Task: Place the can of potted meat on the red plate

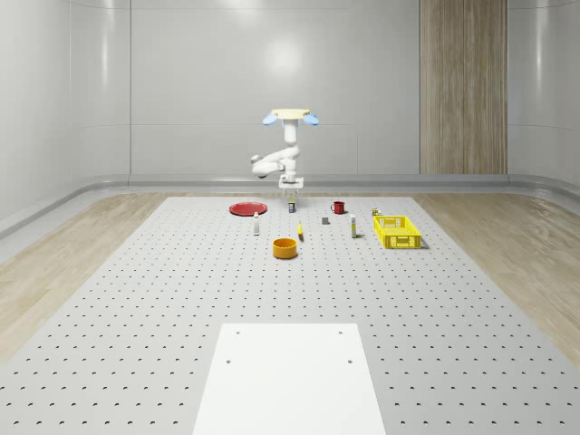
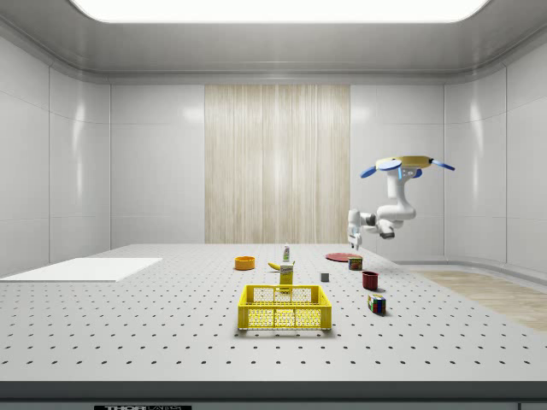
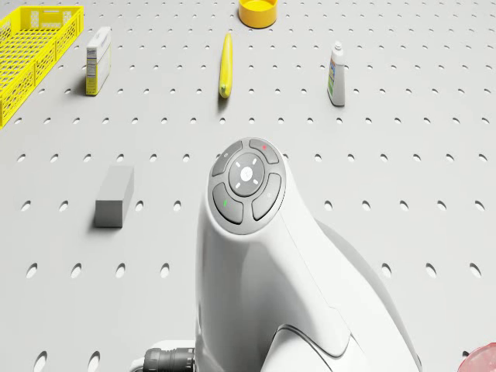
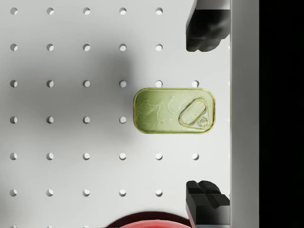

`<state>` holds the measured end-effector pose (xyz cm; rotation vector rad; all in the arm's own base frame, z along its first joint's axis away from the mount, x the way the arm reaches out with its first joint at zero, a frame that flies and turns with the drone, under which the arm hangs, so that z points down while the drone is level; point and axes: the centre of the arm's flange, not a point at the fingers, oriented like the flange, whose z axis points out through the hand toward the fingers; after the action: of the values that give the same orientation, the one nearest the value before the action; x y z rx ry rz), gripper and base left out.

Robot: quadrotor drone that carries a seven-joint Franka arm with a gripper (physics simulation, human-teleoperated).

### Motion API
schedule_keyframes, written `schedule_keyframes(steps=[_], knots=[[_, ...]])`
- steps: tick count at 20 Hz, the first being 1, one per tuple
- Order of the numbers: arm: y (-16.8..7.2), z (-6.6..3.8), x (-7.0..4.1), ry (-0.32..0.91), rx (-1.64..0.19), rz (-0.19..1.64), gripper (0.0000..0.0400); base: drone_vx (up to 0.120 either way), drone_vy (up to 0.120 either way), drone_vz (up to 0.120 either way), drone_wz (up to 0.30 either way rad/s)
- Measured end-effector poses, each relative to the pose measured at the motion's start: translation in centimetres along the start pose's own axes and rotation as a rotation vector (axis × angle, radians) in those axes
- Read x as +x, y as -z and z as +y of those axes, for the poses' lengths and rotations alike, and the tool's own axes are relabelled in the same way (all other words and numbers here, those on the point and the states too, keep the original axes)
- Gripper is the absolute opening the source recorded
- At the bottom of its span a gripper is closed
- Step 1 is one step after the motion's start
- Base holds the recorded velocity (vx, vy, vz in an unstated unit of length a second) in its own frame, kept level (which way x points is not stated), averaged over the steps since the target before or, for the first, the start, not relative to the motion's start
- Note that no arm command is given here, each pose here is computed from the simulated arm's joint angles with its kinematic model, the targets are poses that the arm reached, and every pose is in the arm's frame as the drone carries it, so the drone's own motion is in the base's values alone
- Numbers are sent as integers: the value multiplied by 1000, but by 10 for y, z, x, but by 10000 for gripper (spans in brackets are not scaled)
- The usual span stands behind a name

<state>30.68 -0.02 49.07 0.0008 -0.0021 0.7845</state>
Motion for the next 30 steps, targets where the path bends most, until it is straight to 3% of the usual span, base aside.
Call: schedule_keyframes(steps=[7, 27, 30], knots=[[0, 0, 0, 0, 0, 0, 400, 0, 0, -114, 0], [-40, -2, -2, -1, 0, 0, 400, 0, 0, 0, 0], [-42, -2, -2, -1, 0, 0, 321, 0, 0, 0, 0]])
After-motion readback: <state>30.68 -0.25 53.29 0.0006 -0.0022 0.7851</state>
